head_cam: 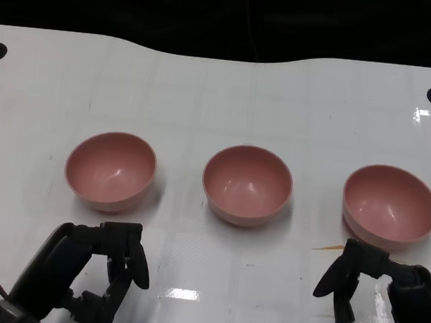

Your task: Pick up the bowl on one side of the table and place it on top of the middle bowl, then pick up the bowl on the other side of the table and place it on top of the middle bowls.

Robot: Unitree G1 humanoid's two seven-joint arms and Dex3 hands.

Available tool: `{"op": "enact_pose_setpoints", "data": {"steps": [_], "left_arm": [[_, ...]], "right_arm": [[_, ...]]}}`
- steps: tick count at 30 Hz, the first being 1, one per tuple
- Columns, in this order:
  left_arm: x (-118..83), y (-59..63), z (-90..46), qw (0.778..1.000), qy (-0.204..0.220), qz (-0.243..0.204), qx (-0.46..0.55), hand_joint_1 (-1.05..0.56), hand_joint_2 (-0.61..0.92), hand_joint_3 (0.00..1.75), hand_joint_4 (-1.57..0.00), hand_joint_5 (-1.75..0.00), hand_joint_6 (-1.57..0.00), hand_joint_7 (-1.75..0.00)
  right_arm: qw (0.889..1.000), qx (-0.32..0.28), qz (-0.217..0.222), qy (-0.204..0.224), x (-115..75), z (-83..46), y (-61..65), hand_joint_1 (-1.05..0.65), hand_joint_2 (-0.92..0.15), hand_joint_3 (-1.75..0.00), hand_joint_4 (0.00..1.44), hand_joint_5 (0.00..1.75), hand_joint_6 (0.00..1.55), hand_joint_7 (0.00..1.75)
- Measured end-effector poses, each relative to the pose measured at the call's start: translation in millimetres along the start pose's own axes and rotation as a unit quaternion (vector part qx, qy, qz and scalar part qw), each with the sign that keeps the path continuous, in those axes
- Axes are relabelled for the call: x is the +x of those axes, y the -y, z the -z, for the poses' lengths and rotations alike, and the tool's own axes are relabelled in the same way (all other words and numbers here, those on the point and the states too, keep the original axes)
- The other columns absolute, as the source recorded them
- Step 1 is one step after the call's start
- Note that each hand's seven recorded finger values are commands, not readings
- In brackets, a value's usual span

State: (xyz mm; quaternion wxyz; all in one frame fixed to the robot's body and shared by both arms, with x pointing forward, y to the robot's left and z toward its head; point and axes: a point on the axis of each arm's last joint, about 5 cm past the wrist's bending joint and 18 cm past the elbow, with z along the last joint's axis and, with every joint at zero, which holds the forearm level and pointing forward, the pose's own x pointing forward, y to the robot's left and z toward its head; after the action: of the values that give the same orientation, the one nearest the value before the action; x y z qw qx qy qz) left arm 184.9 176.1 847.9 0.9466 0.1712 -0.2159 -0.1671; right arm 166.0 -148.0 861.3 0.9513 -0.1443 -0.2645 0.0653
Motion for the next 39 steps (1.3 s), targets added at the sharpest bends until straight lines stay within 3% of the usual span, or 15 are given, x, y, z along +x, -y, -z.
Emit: {"op": "enact_pose_setpoints", "data": {"steps": [14,21,23,25,28,31,32,34,37,39], "left_arm": [[-1.0,-0.3,0.5,1.0,0.001,0.0,0.0,-0.02,0.16,1.65,-0.99,-1.59,-0.96,-1.35],[-1.3,-1.7,0.6,1.0,0.001,-0.007,-0.004,-0.06,0.25,1.48,-0.92,-1.64,-0.88,-1.19],[-1.5,-2.4,0.7,1.0,0.001,-0.018,-0.012,-0.06,0.28,1.35,-0.85,-1.42,-0.88,-0.94],[-1.4,-2.4,0.7,0.999,0.002,-0.029,-0.022,-0.08,0.31,1.25,-0.81,-1.3,-0.86,-0.81],[-1.0,-2.1,1.6,0.999,-0.008,-0.035,-0.033,-0.11,0.39,1.09,-0.77,-1.25,-0.83,-0.72],[-0.6,-2.6,1.8,0.999,-0.012,-0.036,-0.038,-0.11,0.4,1.07,-0.77,-1.25,-0.83,-0.7],[0.2,-3.2,0.9,0.999,-0.017,-0.036,-0.035,-0.23,0.49,0.81,-0.6,-1.09,-0.63,-0.59],[4.8,-6.2,-2.7,0.998,-0.035,-0.04,-0.014,-0.3,0.66,0.42,-0.43,-0.97,-0.48,-0.48],[12.8,-13.3,-11.6,0.997,-0.041,-0.054,0.031,-0.38,0.79,0.16,-0.32,-0.93,-0.42,-0.38],[15.7,-17.5,-16.5,0.996,-0.047,-0.055,0.059,-0.42,0.83,0.09,-0.29,-0.92,-0.41,-0.32]], "right_arm": [[1.0,0.0,0.0,0.001,0.1,-0.1,0.1,0.22,-0.09,-1.7,0.88,1.71,0.84,1.39],[1.0,0.0,-0.001,0.002,0.1,-0.2,0.0,0.24,-0.1,-1.69,0.88,1.69,0.84,1.37],[1.0,0.0,-0.001,0.002,0.1,-0.2,0.0,0.25,-0.08,-1.71,0.88,1.7,0.84,1.38],[1.0,0.0,-0.002,0.002,0.1,-0.2,-0.1,0.25,-0.07,-1.73,0.89,1.7,0.85,1.38],[1.0,0.0,-0.003,0.002,0.1,-0.2,-0.2,0.25,-0.07,-1.73,0.89,1.7,0.85,1.38],[1.0,0.0,-0.003,0.002,0.1,-0.2,-0.2,0.25,-0.07,-1.73,0.89,1.7,0.85,1.38],[1.0,0.0,-0.003,0.002,0.1,-0.3,-0.2,0.25,-0.07,-1.74,0.89,1.7,0.85,1.38],[1.0,0.0,-0.003,0.003,0.3,-0.2,-0.2,0.24,-0.07,-1.74,0.88,1.69,0.85,1.38],[1.0,-0.002,-0.004,0.004,0.9,-0.3,-0.4,0.25,-0.06,-1.75,0.9,1.7,0.86,1.38],[1.0,-0.004,-0.004,0.006,1.9,-0.4,-0.5,0.24,-0.06,-1.75,0.89,1.71,0.85,1.39]]}}
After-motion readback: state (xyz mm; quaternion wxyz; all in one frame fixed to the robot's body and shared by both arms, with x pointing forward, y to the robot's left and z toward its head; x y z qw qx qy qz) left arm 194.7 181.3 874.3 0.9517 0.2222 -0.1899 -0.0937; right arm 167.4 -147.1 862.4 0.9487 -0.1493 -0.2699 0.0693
